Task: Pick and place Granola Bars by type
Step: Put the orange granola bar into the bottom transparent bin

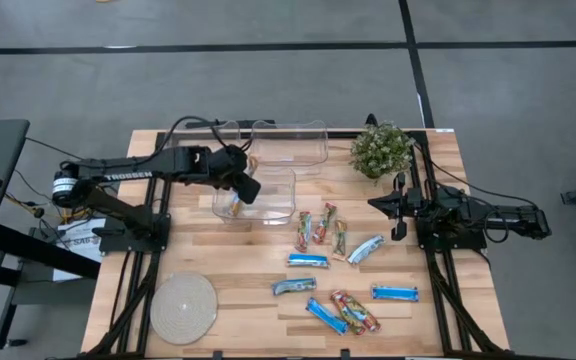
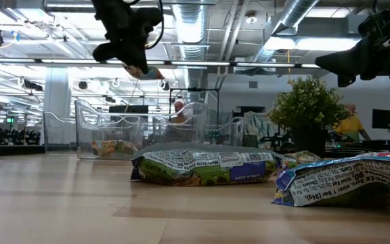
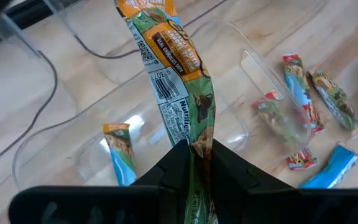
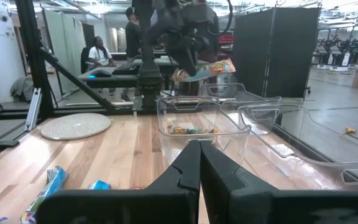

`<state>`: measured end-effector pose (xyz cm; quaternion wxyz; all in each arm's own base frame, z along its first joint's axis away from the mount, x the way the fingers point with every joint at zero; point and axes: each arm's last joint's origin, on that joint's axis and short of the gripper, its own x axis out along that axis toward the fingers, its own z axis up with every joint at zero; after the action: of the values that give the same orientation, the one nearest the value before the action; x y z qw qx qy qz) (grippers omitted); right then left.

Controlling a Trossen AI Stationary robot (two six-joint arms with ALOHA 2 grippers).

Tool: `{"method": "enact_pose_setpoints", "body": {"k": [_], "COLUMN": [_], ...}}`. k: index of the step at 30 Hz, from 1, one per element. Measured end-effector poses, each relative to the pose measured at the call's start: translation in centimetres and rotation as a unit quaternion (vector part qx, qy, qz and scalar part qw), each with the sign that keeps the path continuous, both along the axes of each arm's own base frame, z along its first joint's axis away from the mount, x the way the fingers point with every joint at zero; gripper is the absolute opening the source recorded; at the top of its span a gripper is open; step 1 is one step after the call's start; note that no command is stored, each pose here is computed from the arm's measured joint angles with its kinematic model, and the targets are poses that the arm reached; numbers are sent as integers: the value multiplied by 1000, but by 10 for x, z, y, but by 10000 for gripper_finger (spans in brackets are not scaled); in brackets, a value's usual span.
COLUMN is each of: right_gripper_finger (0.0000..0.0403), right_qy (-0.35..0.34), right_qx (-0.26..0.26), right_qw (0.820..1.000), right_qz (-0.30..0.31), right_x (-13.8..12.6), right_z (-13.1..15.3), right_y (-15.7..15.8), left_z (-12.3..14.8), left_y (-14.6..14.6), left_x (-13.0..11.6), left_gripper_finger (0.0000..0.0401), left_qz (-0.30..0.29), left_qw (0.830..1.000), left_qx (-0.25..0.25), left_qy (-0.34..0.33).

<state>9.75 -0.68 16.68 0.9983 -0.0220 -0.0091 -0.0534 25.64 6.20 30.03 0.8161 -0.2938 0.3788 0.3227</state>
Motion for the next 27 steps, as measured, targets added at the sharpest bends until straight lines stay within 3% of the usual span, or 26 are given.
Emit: {"method": "enact_pose_setpoints", "body": {"k": [13, 27], "right_gripper_finger": [0, 0], "right_qy": [0, -1], "right_qx": [0, 0], "right_qw": [1000, 1000], "right_qz": [0, 0], "right_x": [0, 0], "right_z": [0, 0], "right_y": [0, 0], "left_z": [-9, -67], "left_y": [6, 7], "left_x": [-1, 8], "left_gripper_finger": [45, 45], "left_qz": [40, 53], "left_qw": [999, 995], "left_qx": [-7, -32], "left_qy": [13, 77]}}
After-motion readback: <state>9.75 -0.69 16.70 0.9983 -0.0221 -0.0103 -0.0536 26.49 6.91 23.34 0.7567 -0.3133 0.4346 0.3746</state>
